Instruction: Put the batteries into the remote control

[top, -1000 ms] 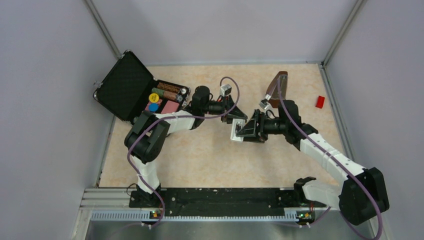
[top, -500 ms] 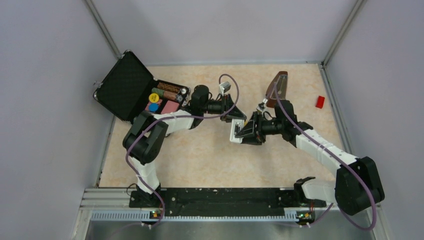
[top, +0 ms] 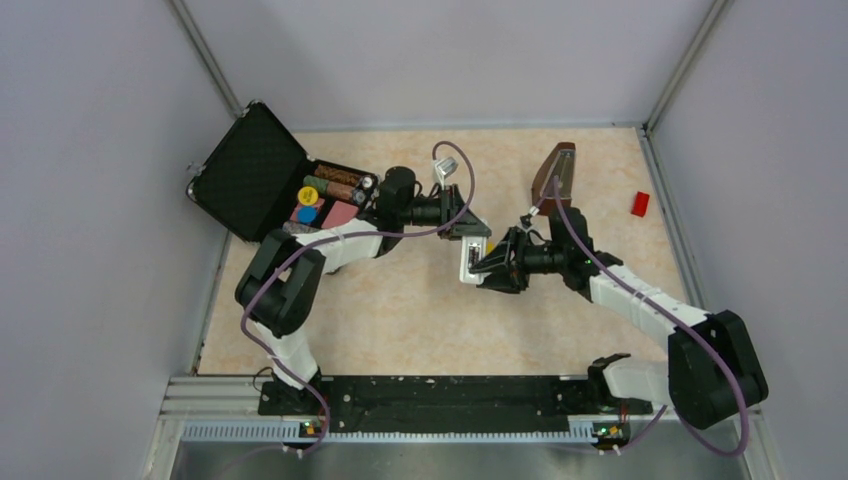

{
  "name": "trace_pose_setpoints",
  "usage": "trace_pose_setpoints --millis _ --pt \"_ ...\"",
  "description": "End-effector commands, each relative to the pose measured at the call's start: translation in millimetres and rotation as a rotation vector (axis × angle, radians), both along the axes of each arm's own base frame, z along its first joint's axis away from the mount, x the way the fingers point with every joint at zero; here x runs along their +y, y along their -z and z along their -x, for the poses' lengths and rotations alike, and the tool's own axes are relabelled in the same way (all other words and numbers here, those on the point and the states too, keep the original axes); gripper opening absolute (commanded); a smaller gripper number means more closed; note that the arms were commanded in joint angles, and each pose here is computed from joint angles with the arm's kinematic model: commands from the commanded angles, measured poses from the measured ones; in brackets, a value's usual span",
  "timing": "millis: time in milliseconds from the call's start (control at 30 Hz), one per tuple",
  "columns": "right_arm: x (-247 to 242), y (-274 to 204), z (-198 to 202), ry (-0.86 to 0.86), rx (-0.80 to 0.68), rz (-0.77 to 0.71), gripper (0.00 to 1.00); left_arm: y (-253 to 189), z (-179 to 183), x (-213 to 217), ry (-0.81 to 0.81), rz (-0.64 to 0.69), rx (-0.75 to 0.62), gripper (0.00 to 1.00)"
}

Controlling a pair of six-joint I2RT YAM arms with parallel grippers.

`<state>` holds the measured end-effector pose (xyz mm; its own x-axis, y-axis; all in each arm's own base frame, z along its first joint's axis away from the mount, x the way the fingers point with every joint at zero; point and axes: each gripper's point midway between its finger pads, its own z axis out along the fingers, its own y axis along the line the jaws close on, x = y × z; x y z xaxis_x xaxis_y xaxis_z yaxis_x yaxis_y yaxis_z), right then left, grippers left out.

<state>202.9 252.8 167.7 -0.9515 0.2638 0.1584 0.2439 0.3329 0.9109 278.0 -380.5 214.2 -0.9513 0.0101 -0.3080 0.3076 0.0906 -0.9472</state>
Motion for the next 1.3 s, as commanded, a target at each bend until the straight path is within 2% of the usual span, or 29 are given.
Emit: trace_pose_setpoints --millis 0,433,633,767,967,1267 --pt "-17 19 -43 0.282 0.056 0.070 0.47 -71 37 5 0.128 0.099 -0.162 0.00" --pt "-24 14 -54 0.449 0.196 0.017 0.47 -81 41 11 0.098 0.109 -0.372 0.00" --pt "-21 7 -59 0.432 0.173 0.018 0.49 -77 38 10 0.086 0.089 -0.380 0.00" --pt "-16 -9 -58 0.360 0.081 0.005 0.58 -69 25 11 0.042 0.025 -0.357 0.00" --pt "-12 -43 -48 0.221 -0.154 -0.019 0.75 -57 -6 30 -0.097 -0.055 -0.301 0.00" --pt "-14 -79 -58 0.125 -0.492 0.057 0.79 -63 -19 47 -0.167 -0.053 -0.279 0.00"
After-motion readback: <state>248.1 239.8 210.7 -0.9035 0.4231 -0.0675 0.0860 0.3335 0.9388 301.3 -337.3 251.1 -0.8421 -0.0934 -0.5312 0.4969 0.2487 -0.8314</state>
